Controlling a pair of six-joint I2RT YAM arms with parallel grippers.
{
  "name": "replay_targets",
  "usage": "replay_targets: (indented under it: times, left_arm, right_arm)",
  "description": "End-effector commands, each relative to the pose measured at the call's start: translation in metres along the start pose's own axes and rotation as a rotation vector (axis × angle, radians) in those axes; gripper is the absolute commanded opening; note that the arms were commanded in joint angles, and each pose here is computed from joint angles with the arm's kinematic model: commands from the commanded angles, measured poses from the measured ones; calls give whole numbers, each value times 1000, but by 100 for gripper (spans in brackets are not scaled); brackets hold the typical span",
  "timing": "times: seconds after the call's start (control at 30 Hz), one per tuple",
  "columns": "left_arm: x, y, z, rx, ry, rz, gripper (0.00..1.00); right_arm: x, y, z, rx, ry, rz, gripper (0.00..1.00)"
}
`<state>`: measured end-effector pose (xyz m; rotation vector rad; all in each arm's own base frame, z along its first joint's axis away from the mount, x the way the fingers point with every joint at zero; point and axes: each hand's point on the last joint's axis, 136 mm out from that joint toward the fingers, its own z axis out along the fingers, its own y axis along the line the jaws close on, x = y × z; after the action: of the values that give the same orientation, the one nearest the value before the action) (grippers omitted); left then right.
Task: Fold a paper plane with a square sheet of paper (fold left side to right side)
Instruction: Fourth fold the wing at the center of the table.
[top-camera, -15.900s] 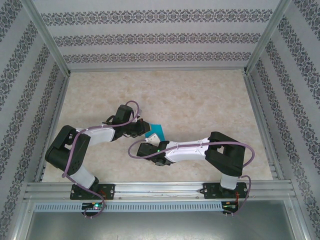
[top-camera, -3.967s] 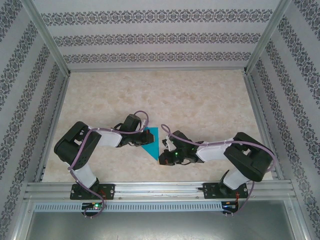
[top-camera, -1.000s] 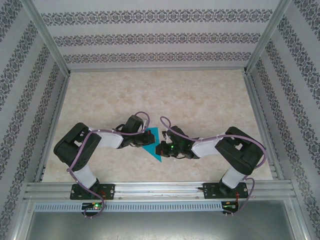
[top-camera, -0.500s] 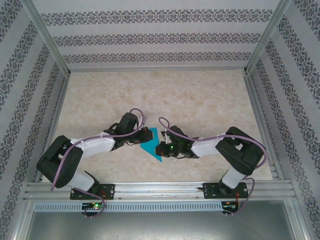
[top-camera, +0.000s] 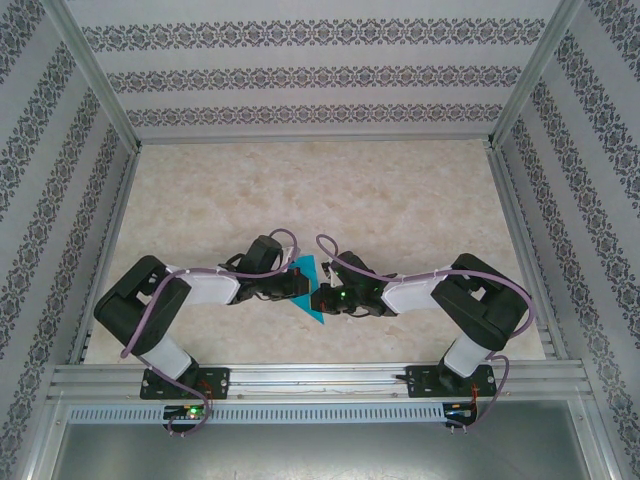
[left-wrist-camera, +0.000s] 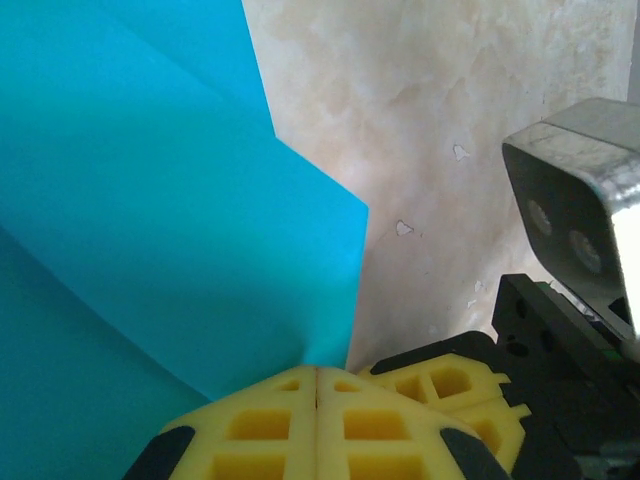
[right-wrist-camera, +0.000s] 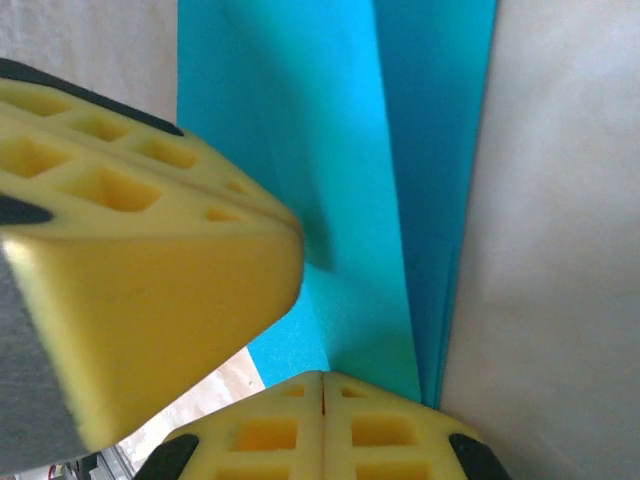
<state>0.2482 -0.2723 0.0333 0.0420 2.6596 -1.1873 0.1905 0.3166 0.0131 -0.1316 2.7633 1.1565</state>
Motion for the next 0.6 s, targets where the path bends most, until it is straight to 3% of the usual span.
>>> replay_targets:
  times: [0.0, 0.57]
  left_arm:
    - [-9, -17, 5, 51, -17, 37, 5]
    - [-18, 20, 15, -69, -51, -1, 5]
  right_arm:
    - [47, -70, 1, 255, 134, 68, 0]
    - [61, -78, -3, 302, 195, 53, 0]
